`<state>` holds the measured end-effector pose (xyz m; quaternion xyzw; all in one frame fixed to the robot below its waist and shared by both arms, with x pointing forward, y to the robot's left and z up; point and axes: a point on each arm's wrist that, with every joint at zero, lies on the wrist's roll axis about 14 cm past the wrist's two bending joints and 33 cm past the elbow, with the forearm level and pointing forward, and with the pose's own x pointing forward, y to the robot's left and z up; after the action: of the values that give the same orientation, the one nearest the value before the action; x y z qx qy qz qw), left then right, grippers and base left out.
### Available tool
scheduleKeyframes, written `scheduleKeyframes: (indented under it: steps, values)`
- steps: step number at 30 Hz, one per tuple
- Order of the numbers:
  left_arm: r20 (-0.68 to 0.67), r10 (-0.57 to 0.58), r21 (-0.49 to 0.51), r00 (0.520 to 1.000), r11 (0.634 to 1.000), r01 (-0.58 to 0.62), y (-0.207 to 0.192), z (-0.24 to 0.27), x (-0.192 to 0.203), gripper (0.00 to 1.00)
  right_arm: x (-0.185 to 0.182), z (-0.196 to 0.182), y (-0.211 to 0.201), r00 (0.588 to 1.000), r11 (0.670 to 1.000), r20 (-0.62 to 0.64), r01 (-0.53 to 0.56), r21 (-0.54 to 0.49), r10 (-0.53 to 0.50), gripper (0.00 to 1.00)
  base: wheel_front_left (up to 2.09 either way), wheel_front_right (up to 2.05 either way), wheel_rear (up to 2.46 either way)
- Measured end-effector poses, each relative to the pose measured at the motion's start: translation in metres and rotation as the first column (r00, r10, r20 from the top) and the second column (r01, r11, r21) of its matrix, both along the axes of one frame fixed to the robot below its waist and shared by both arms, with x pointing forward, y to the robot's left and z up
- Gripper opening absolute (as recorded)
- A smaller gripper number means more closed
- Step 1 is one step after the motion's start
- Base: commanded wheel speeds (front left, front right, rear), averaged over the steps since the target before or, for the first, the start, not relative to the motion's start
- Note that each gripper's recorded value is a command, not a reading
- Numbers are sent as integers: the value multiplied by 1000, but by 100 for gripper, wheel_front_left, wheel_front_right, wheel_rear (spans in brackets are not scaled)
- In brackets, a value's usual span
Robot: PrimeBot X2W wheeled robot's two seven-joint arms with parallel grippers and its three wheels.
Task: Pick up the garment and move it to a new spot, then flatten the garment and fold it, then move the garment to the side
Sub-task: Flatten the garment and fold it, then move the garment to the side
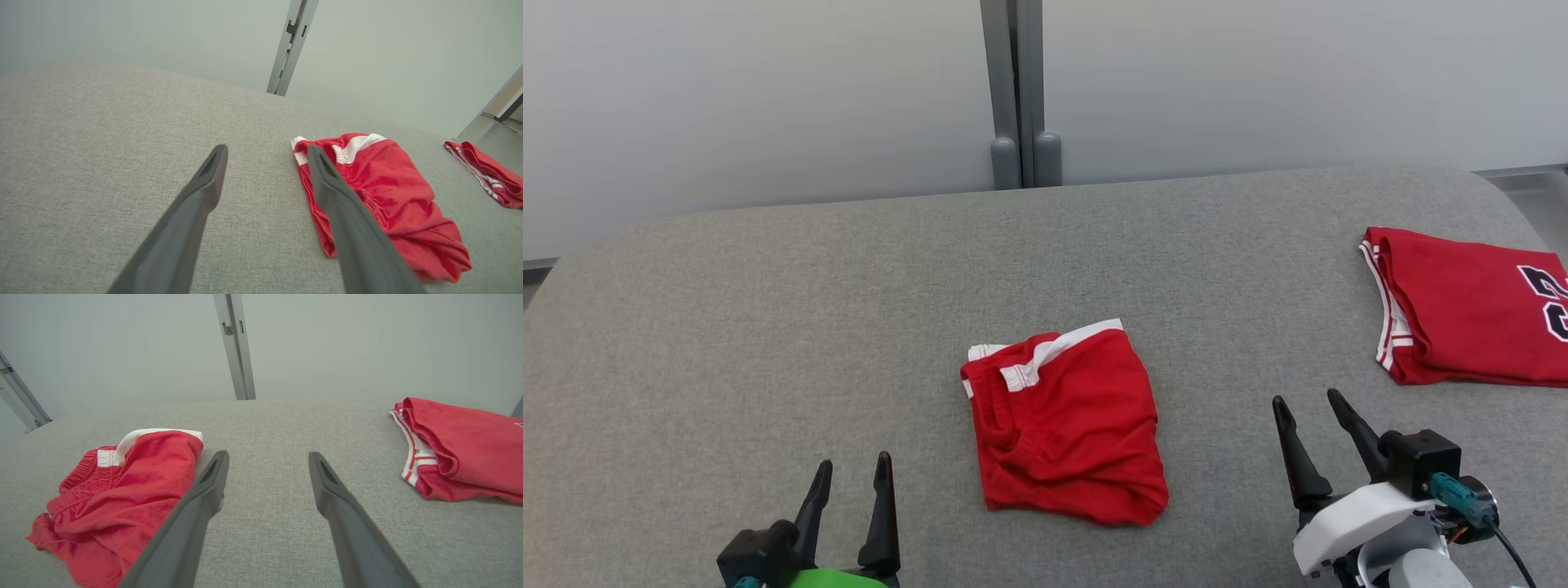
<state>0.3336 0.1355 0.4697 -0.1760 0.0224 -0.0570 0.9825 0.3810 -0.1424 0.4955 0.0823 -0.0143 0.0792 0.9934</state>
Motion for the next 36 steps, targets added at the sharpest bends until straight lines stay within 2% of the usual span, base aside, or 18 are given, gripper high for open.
scheduleKeyframes:
  steps: [14,24,30,36]
  values:
    - [6,-3,5,1000,1000,3,-1,2,-1,100,-2,-5,2,1000,1000,-15,-6,-5,6,100,0,0,0]
    - [-8,11,5,1000,1000,-11,3,-3,-4,100,31,13,45,990,988,-16,-140,-61,140,100,0,0,0]
    - [-23,34,5,999,999,-34,10,-7,-8,100,51,4,84,955,954,-158,-271,-131,250,100,0,0,0]
    - [-38,73,5,997,997,-73,21,-12,-14,100,55,-30,107,895,919,-333,-362,-158,296,100,0,0,0]
